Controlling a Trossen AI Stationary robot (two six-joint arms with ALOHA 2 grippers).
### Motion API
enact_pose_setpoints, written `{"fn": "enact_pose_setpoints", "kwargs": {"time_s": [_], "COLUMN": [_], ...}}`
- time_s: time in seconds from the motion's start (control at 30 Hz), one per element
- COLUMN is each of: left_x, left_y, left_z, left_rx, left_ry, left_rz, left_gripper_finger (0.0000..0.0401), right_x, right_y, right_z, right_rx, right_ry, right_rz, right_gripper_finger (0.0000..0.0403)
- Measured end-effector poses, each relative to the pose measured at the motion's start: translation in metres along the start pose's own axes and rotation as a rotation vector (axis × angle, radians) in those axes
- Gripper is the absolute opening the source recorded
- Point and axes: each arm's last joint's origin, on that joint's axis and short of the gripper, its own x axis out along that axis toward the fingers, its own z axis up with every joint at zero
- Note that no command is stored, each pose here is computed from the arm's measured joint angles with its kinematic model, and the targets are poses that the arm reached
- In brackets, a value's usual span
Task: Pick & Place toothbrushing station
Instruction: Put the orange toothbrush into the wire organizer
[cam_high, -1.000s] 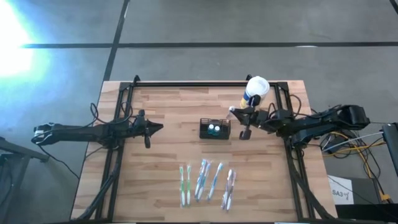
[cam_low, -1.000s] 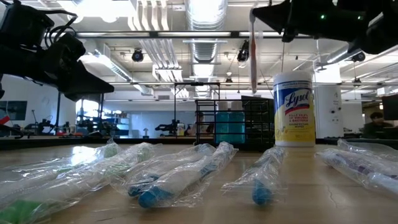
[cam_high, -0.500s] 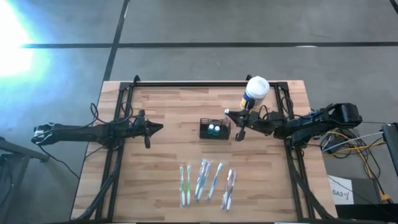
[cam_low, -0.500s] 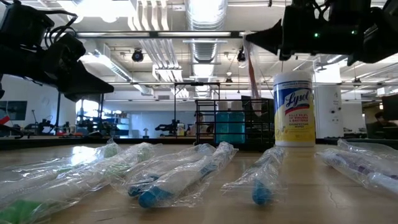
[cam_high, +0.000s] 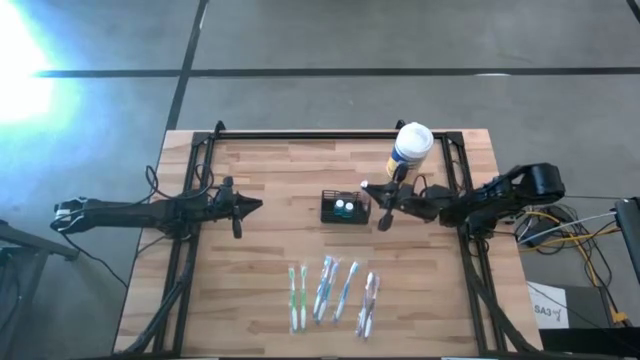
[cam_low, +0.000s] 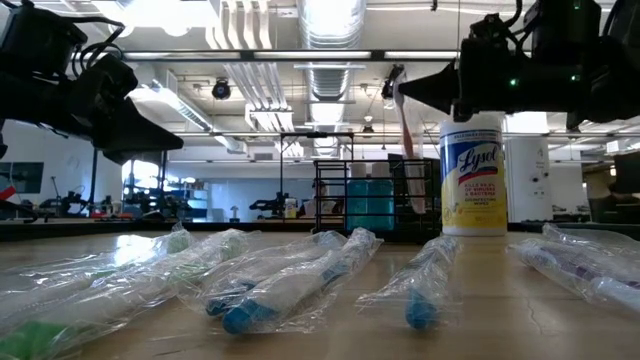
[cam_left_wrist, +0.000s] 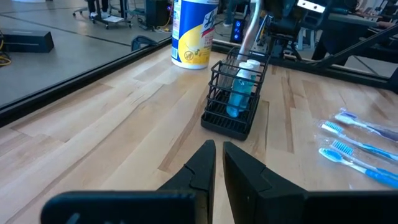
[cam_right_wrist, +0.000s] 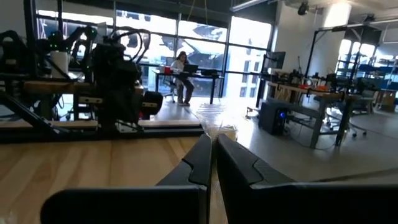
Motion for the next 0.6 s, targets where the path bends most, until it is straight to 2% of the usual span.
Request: {"fn": "enact_pose_setpoints", "kwargs": {"time_s": [0.6], "left_x": [0.000], "left_y": [0.000], "left_z": [0.000], "left_rx": [-0.025], "left_ry": [-0.001], "left_rz": [0.000], "left_gripper_finger": [0.0035], "right_x": [0.003], "right_y": [0.002], "right_z": [-0.018], "right_rx": [0.026], "right_ry": [0.077], "right_rz": [-0.016], "right_gripper_finger": [0.0013]}}
